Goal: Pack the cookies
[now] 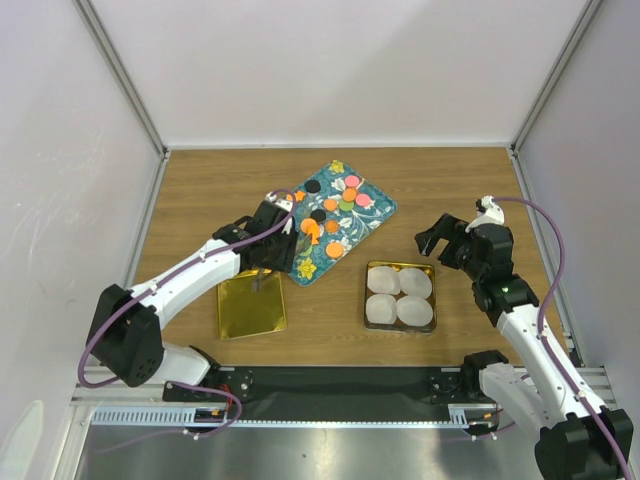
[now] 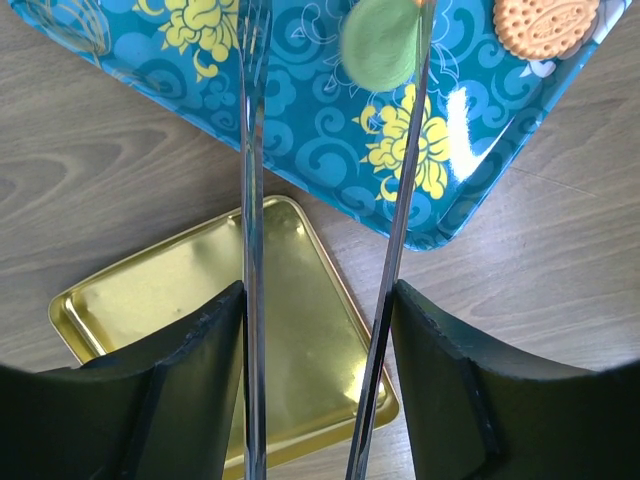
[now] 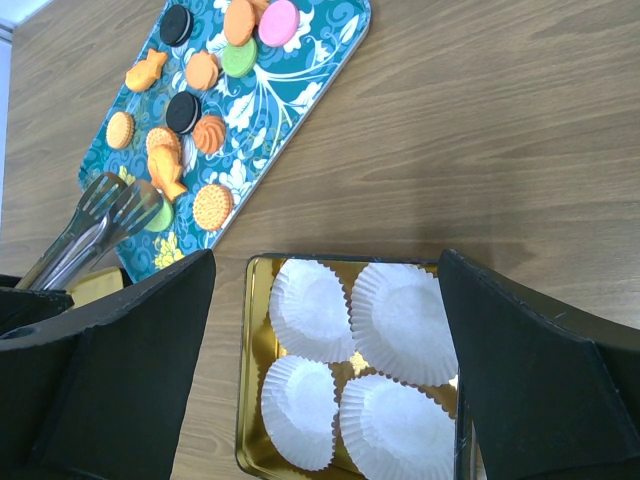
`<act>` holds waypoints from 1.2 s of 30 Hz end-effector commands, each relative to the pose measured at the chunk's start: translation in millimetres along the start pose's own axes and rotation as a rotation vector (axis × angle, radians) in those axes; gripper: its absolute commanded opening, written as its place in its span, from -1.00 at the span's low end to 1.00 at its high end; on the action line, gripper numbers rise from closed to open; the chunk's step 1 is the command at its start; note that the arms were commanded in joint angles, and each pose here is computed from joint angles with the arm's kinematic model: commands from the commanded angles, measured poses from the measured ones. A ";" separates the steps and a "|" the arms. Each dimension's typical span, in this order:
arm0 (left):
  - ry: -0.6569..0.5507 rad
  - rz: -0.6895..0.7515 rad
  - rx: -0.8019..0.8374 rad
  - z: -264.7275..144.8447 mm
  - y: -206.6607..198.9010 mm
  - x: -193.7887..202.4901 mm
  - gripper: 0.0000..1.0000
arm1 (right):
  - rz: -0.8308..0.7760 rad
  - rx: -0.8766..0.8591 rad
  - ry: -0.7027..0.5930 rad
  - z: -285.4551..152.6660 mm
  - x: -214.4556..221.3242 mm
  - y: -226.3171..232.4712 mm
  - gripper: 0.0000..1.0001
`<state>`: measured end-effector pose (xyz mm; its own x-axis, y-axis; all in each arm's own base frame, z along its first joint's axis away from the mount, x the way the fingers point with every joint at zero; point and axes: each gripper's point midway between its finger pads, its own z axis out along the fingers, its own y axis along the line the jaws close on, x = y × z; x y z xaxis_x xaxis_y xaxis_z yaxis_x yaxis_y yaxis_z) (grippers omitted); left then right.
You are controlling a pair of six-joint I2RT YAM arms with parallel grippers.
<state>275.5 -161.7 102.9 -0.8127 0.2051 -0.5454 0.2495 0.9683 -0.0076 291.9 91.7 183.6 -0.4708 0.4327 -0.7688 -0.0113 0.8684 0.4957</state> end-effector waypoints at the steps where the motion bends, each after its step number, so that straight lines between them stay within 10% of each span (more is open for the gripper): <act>1: -0.080 0.009 0.036 -7.9 -10.6 -26.5 0.25 | -0.017 -0.006 -0.026 1.1 -6.2 1.0 0.99; 25: -0.035 0.045 0.009 -1.0 -15.6 -13.9 0.22 | -0.016 -0.003 -0.024 1.7 -5.7 0.4 0.99; 36: -0.044 0.062 -0.008 -10.7 -13.9 -15.5 -0.13 | -0.017 -0.006 -0.019 2.2 -4.4 1.0 0.99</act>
<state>269.4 -171.6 94.4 -0.8134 0.2609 -0.5198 0.2893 0.9568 0.0275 292.3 91.7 182.6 -0.4731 0.4323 -0.7677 -0.0098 0.8687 0.4952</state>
